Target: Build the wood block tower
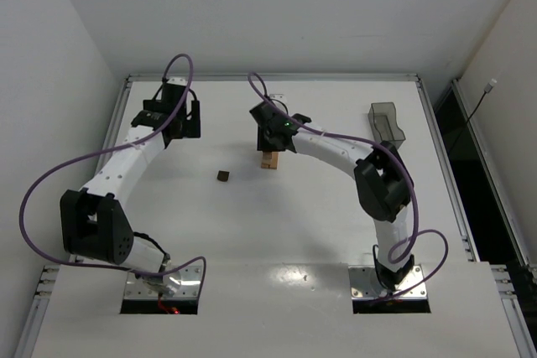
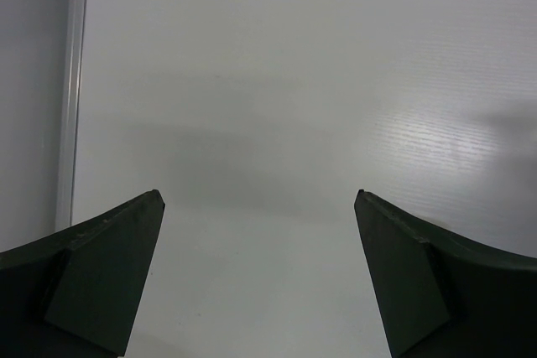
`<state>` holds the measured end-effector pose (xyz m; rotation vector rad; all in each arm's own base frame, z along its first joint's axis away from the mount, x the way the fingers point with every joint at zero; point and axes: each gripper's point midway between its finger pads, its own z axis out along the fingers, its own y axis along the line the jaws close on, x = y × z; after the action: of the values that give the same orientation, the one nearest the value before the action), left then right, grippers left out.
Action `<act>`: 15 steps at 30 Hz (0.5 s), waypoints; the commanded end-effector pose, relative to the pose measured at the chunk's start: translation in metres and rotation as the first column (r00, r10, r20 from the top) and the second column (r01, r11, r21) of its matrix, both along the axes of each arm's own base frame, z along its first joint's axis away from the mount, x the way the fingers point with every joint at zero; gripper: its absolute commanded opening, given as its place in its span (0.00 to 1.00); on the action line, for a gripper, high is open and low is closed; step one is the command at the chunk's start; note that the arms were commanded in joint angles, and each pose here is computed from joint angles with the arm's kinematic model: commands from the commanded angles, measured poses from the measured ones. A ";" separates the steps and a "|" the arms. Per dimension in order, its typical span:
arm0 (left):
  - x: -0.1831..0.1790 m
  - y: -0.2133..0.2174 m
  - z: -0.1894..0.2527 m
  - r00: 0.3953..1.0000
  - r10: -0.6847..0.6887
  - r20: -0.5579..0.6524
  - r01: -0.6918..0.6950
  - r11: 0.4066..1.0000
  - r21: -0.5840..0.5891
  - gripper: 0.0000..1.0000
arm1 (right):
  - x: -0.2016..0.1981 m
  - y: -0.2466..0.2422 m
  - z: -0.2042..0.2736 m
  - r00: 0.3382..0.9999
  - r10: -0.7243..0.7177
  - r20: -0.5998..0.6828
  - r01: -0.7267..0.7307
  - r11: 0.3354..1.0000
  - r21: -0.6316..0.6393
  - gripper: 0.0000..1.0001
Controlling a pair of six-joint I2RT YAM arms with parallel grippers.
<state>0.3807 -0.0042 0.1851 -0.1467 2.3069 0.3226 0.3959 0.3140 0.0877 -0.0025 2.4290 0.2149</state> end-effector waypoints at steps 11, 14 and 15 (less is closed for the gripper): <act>0.018 -0.003 0.005 1.000 0.011 0.024 -0.010 1.000 -0.030 0.96 | 0.015 0.004 0.012 1.000 -0.020 0.022 0.019 0.999 0.036 0.00; 0.020 -0.003 0.005 1.000 0.010 0.023 -0.010 1.000 -0.029 0.96 | 0.014 0.008 0.010 1.000 0.007 0.015 -0.008 0.999 0.036 0.06; 0.021 -0.003 0.001 1.000 0.010 0.014 -0.010 1.000 -0.028 0.96 | 0.014 0.008 0.010 1.000 0.007 0.014 -0.008 0.999 0.037 0.10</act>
<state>0.3881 -0.0067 0.1697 -0.1338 2.3502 0.3301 0.3991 0.3117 0.0848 0.0023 2.4433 0.2177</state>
